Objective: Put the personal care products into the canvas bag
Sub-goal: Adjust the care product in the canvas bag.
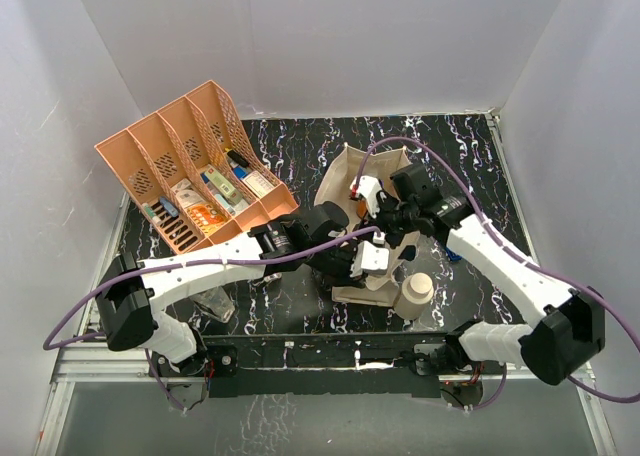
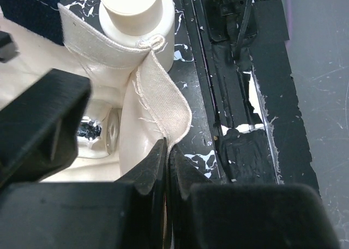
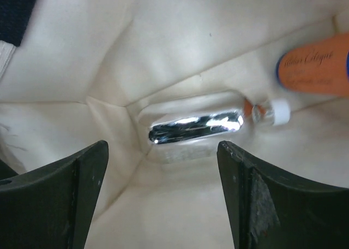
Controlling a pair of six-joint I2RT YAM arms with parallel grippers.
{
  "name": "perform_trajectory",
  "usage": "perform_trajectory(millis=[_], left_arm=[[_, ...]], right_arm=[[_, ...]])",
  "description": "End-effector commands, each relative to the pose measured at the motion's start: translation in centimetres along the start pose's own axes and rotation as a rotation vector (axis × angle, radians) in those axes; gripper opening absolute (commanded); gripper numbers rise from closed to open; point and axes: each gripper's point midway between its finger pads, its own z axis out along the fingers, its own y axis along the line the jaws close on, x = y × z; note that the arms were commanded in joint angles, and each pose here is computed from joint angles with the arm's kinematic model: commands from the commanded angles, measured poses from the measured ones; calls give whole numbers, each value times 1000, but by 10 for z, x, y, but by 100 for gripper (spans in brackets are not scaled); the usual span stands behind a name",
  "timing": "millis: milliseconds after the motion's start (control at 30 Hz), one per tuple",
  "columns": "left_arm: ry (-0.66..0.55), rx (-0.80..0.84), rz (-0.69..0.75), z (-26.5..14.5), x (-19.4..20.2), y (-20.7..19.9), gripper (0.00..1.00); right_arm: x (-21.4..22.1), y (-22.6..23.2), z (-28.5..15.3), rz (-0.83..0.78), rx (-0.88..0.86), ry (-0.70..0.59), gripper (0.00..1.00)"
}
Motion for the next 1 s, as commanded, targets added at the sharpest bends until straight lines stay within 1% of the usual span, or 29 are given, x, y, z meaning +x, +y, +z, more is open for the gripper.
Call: perform_trajectory(millis=[0, 100, 200, 400, 533, 633, 800, 967], left_arm=[[22, -70, -27, -2, 5, 10, 0], [20, -89, -41, -2, 5, 12, 0], [18, -94, -52, -2, 5, 13, 0], [17, -116, -57, -1, 2, 19, 0], [16, -116, -66, 2, 2, 20, 0], [11, -115, -75, 4, 1, 20, 0], [9, -117, -83, 3, 1, 20, 0], [4, -116, -93, 4, 2, 19, 0]], right_arm=[[-2, -16, -5, 294, 221, -44, 84], [11, -30, -6, 357, 328, -21, 85], [20, -36, -1, 440, 377, -1, 86], [30, -40, 7, 615, 441, 16, 86], [28, -38, 20, 721, 421, 17, 84], [39, -46, 26, 764, 480, 37, 84], [64, -47, 39, 884, 544, 57, 83], [81, -55, 50, 903, 607, 63, 82]])
